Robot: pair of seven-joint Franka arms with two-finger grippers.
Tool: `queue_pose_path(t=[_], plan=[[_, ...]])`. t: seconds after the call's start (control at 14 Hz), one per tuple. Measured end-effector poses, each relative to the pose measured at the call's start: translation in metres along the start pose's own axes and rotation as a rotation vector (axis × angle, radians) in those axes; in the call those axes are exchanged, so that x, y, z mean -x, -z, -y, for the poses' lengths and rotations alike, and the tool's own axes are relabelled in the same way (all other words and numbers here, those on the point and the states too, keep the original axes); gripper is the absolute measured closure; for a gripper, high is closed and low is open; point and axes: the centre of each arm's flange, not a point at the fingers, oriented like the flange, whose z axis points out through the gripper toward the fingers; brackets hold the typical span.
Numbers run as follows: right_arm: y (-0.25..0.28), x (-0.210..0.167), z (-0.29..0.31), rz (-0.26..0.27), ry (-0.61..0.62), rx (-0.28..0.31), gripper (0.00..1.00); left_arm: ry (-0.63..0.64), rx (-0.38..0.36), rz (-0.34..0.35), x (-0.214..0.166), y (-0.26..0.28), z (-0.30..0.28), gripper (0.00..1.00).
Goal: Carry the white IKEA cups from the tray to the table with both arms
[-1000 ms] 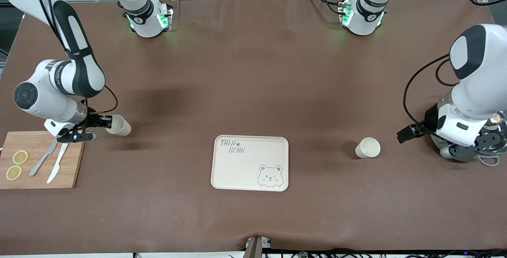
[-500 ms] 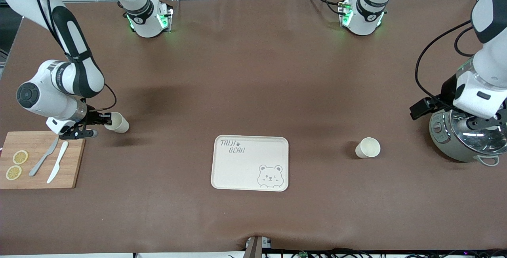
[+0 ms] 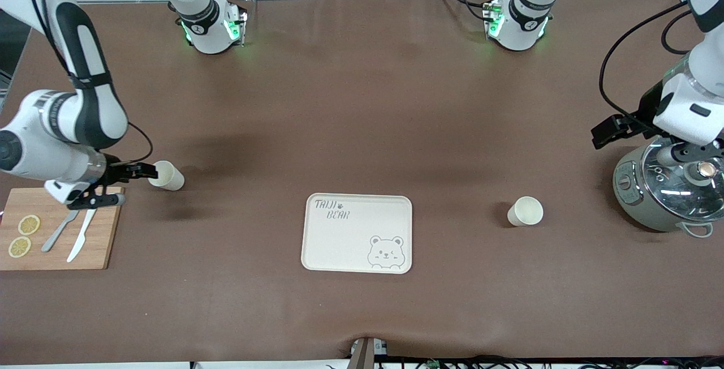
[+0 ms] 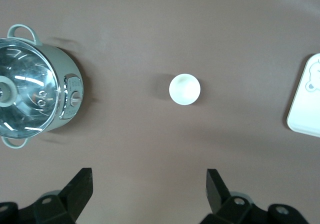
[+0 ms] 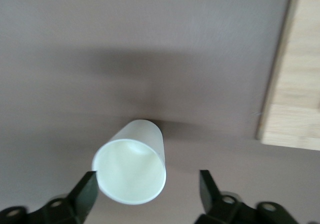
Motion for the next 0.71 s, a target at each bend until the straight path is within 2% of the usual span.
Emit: queue_pose_path(t=[0.29, 0.43, 0.71], plan=[[0.111, -0.025, 0.015, -0.043, 0.039, 0.005, 0.0, -0.045, -0.008, 0.0, 0.011, 0.017, 0.003, 0.0], [0.168, -0.028, 0.022, -0.092, 0.053, 0.017, 0.0, -0.049, -0.011, -0.012, 0.019, 0.03, 0.005, 0.0], [0.222, -0.02, 0.027, -0.137, 0.06, 0.029, 0.0, -0.059, -0.004, -0.025, 0.035, 0.043, 0.0, 0.0]])
